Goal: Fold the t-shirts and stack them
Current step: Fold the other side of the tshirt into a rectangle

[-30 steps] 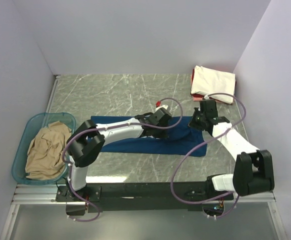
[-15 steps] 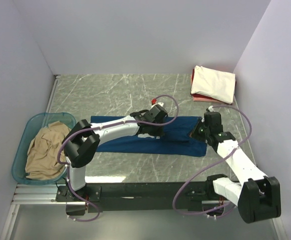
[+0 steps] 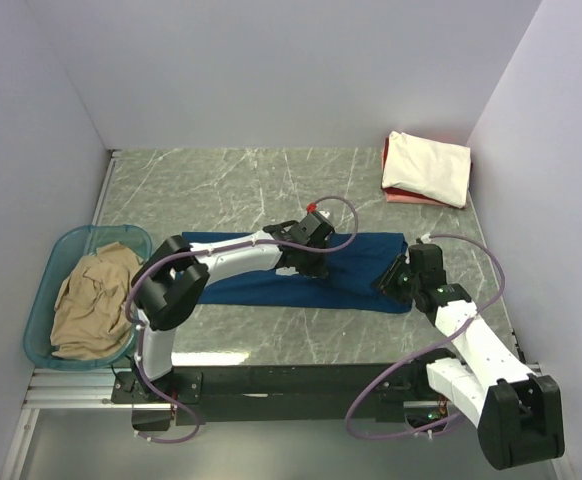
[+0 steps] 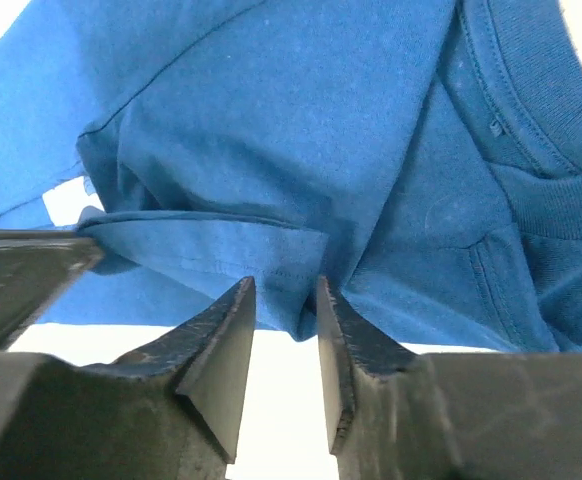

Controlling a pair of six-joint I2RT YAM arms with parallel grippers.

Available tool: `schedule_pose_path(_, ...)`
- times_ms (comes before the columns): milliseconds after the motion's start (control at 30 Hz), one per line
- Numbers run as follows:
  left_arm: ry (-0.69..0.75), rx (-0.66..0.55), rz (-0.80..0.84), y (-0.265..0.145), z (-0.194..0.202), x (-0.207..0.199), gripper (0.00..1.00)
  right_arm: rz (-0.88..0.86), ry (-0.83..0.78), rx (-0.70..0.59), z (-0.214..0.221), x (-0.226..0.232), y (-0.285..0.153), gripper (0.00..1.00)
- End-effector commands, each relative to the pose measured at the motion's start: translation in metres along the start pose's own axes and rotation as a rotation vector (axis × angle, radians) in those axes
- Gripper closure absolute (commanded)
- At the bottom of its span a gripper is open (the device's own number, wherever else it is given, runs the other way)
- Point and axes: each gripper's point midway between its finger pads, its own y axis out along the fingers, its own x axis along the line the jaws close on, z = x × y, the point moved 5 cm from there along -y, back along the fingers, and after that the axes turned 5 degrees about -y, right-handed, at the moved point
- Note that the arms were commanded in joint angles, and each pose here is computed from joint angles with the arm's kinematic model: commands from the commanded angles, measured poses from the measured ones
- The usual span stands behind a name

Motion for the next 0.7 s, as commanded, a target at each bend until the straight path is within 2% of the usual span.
schedule_pose_path(0, 0.017, 0.038, 0.027, 0.006, 0.003, 0.0, 0.79, -0.009, -0.003, -0.065, -0.014, 0.008, -0.007, 0.6)
schedule_pose_path(33, 0.015, 0.038, 0.029, 0.006, 0.002, 0.0, 0.74, -0.009, -0.006, -0.07, -0.016, 0.008, -0.008, 0.6)
schedule_pose_path(167, 0.005, 0.041, 0.037, 0.003, 0.002, 0.003, 0.66, 0.004, -0.018, -0.092, -0.019, 0.011, -0.012, 0.6)
schedule_pose_path(333, -0.013, 0.028, 0.025, -0.003, -0.005, 0.008, 0.66, 0.013, -0.035, -0.126, -0.022, 0.02, -0.019, 0.63)
schedule_pose_path(467, -0.036, 0.0, 0.028, -0.015, -0.015, 0.014, 0.67, -0.034, -0.037, -0.144, -0.028, 0.035, -0.025, 0.73)
schedule_pose_path(667, -0.031, -0.009, 0.057, -0.023, -0.022, 0.011, 0.7, -0.035, -0.049, -0.078, -0.017, 0.045, -0.004, 0.8)
